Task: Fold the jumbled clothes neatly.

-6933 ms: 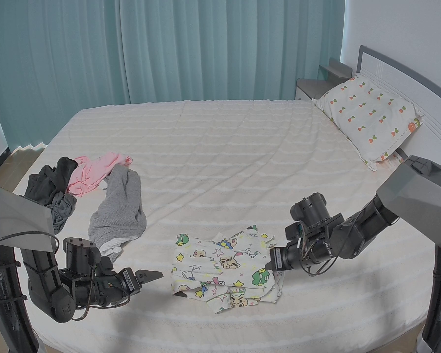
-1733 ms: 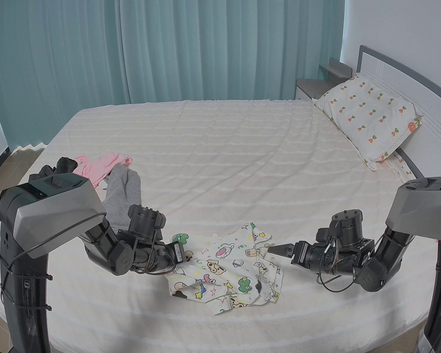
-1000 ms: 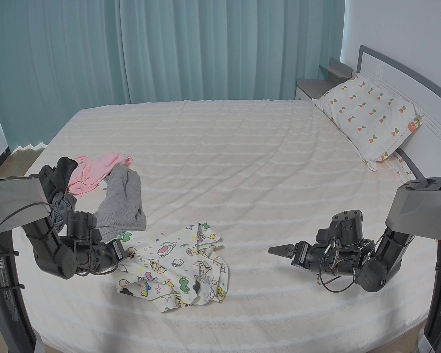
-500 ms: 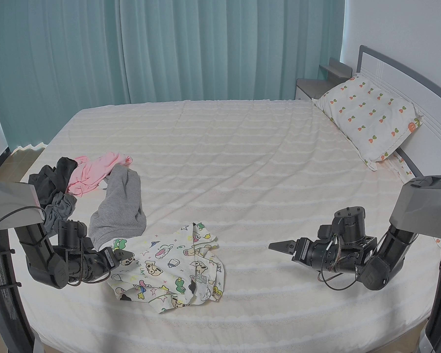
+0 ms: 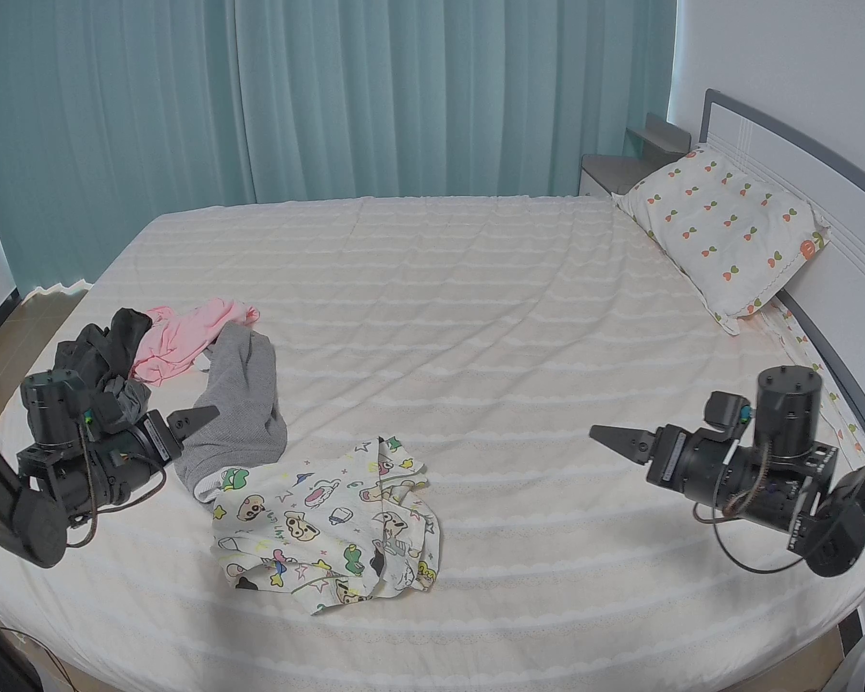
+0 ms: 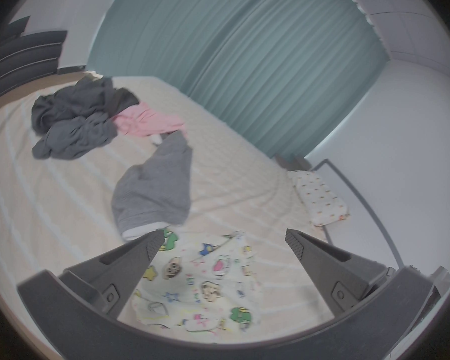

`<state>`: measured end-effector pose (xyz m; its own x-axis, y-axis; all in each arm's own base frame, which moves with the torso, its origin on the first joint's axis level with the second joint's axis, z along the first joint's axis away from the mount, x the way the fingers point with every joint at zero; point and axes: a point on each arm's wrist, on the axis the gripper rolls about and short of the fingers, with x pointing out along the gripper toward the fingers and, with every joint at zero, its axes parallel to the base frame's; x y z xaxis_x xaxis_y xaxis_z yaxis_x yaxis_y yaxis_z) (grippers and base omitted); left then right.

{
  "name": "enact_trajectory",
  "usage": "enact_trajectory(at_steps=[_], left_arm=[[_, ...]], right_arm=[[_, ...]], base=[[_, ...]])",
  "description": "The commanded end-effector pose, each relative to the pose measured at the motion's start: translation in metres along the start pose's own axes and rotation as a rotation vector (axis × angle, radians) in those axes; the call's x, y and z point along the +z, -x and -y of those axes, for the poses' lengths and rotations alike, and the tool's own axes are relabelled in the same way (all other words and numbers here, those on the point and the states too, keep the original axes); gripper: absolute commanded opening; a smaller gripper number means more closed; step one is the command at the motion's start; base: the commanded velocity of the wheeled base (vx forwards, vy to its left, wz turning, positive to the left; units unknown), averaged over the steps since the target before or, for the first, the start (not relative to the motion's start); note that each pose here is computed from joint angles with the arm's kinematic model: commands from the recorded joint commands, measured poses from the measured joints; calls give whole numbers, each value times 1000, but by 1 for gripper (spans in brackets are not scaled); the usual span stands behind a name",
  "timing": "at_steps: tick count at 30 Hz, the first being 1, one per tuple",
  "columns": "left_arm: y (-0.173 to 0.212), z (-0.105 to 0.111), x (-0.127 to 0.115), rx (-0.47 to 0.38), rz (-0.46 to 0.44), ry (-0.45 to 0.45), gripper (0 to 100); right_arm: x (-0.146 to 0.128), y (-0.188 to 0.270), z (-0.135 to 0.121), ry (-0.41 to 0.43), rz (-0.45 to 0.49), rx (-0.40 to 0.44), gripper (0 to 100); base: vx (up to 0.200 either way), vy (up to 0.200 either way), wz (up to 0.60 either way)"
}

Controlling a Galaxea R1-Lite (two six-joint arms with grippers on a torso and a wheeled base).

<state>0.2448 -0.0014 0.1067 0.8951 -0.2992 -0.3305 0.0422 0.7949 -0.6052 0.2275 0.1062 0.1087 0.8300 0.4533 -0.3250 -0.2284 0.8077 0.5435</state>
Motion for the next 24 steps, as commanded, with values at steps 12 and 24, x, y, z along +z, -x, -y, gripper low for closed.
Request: enact_trajectory(at_steps=[12,24], left_arm=[[242,43,-76,-252,200,-267,100],[258,32,-107,76,464,-370,100]], right_arm=[[-58,246,28,404,502,-424,100],[-109,250,44,480,495,-433,100]], base=[[0,0,0],[0,0,0]])
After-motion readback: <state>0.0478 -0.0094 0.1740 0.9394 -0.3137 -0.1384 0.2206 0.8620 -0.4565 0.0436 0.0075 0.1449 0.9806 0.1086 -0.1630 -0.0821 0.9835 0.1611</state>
